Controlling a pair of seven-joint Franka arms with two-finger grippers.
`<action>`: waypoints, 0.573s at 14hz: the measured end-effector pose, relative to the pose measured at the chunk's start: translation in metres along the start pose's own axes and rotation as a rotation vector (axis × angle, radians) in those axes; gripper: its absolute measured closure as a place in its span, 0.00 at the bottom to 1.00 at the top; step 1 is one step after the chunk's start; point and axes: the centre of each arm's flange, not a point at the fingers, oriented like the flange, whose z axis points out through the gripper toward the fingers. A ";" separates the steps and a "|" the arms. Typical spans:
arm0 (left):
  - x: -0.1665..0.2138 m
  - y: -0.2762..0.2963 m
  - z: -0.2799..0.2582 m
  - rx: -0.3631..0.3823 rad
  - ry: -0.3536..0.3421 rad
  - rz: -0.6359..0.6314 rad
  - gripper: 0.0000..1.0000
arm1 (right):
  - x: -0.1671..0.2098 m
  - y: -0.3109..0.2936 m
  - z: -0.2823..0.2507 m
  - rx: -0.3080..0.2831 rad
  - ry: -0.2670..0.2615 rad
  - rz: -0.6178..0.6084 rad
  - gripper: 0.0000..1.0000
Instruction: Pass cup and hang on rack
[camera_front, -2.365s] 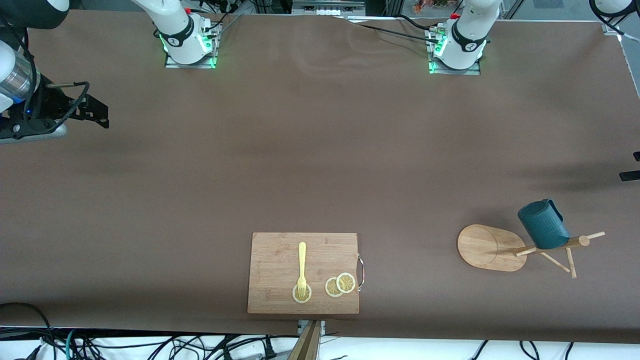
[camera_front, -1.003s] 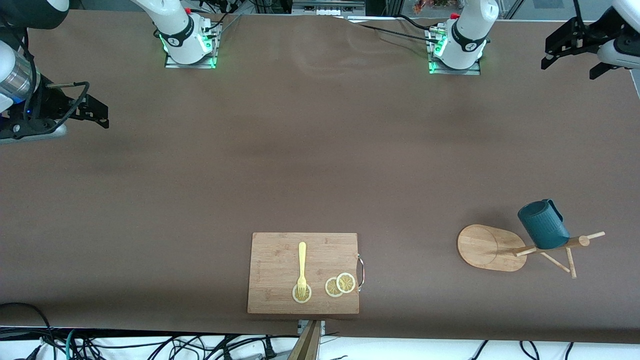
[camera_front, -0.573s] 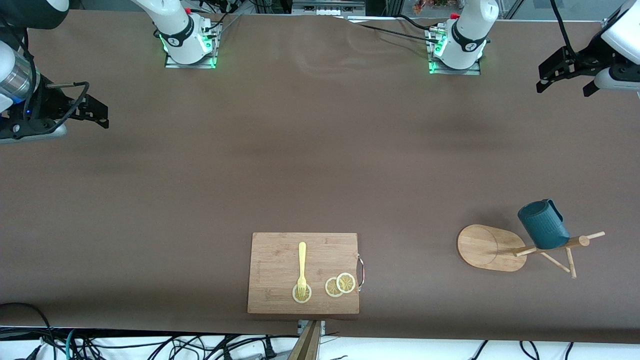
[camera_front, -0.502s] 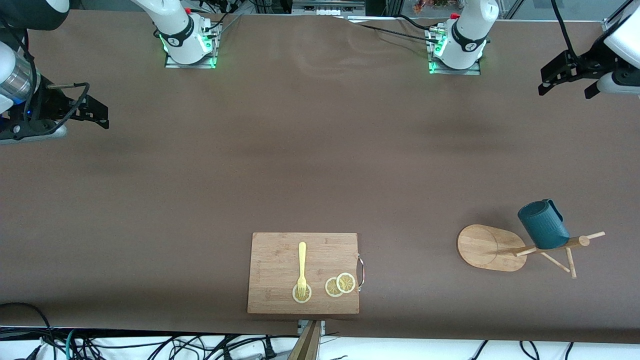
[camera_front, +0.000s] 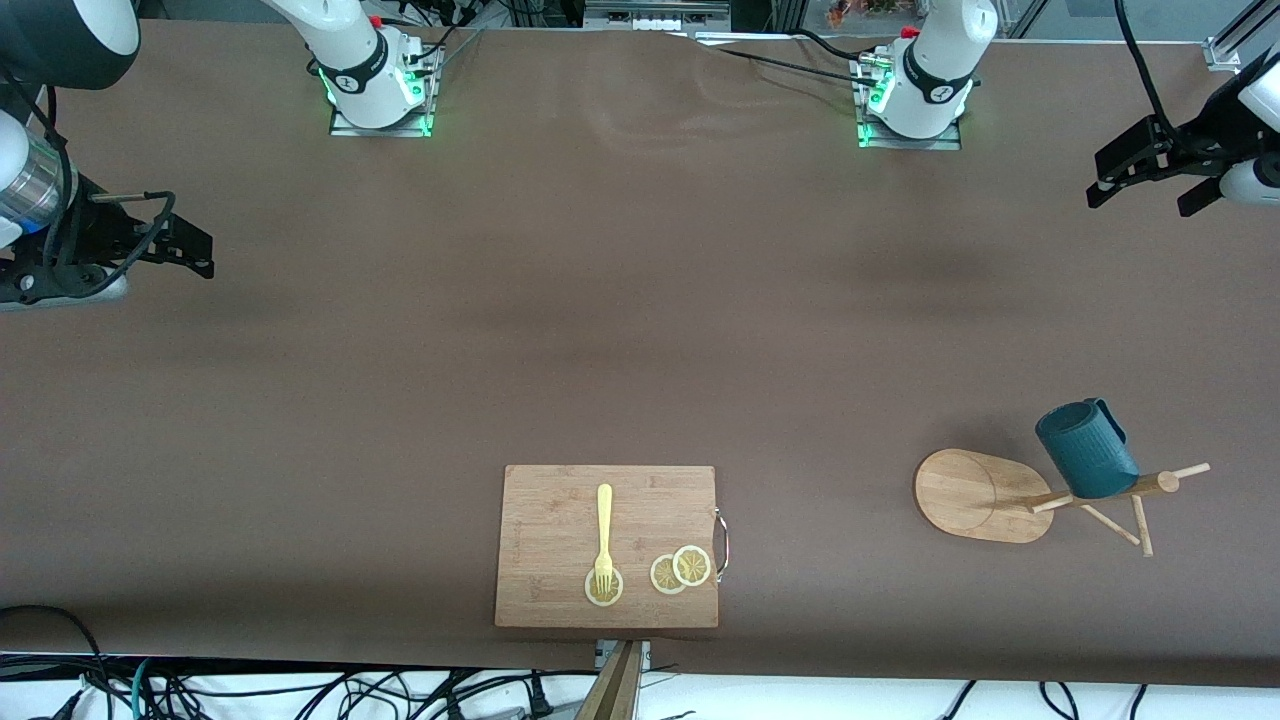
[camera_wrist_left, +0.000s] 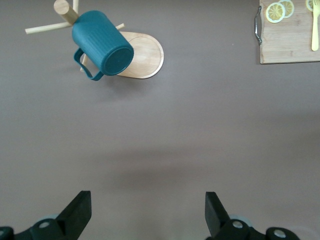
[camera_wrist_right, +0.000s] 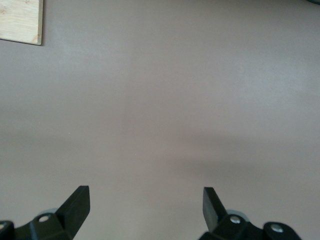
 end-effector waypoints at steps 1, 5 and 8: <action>-0.001 0.006 0.000 0.000 -0.004 0.012 0.00 | 0.001 0.001 0.000 0.001 0.005 0.014 0.00; 0.000 0.013 0.003 -0.001 -0.015 0.022 0.00 | 0.002 0.003 0.002 0.033 0.014 0.108 0.00; 0.002 0.011 0.007 -0.001 -0.023 0.017 0.00 | -0.010 0.020 0.009 0.044 0.029 0.148 0.00</action>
